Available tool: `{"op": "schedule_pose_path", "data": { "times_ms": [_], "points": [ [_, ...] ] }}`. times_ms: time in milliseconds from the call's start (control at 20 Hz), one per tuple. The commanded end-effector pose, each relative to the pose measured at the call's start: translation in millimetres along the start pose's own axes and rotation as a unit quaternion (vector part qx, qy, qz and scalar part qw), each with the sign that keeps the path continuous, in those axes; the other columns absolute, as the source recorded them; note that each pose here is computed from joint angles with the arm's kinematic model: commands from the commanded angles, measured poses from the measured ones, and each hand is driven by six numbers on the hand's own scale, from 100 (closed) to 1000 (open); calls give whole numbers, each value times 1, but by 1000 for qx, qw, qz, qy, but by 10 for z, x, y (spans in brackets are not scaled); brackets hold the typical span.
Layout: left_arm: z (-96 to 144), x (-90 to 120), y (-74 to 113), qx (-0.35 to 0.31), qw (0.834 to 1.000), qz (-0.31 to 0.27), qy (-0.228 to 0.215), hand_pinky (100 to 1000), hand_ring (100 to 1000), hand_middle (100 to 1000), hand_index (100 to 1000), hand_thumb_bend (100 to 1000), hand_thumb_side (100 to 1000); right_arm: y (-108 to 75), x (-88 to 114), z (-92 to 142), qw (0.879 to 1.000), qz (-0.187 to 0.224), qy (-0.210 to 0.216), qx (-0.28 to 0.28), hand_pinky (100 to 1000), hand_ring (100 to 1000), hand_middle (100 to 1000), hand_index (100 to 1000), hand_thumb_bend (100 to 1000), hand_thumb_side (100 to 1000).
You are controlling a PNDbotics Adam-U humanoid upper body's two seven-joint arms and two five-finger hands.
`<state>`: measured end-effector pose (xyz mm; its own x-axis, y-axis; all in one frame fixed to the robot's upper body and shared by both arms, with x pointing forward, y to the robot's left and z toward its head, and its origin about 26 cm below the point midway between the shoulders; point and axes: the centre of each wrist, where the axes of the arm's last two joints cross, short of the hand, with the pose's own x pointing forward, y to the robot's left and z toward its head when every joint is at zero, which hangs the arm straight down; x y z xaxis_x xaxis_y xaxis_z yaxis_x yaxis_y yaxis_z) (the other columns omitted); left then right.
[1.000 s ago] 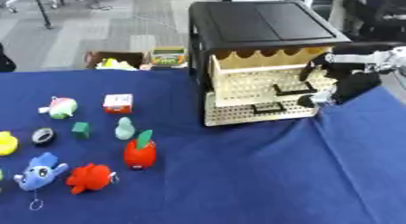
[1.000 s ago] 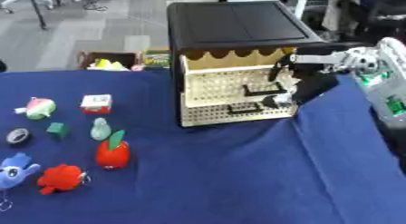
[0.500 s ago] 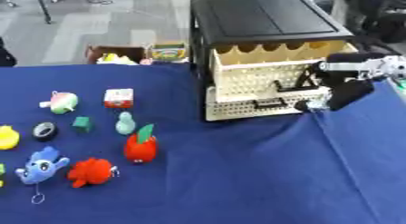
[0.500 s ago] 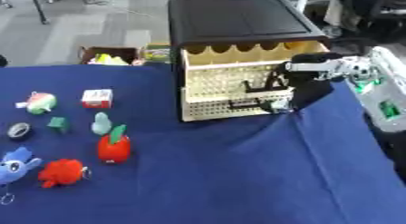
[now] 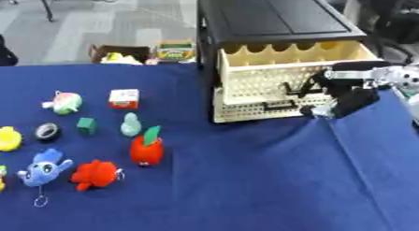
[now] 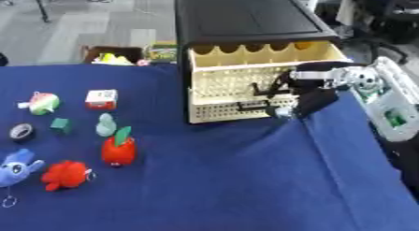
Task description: Pick up objects from table and place into drawer.
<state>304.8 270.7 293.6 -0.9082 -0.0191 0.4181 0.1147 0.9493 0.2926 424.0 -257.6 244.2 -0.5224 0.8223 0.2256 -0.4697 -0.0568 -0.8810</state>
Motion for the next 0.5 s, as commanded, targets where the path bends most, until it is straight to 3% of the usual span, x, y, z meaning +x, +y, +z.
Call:
{"op": "schedule_pose_path", "data": {
  "times_ms": [50,500],
  "points": [
    [-56,66,29,-3,1000,-8,-12,623,857,694,806,100,757,-101,2,94,1000,13,10,-9,100,124,100,731,230,583],
    [-58,68,32,-2,1000,-8,-11,623,858,694,805,100,759,-280,72,175,998,39,32,-33,100,119,100,584,177,580]
  ]
}}
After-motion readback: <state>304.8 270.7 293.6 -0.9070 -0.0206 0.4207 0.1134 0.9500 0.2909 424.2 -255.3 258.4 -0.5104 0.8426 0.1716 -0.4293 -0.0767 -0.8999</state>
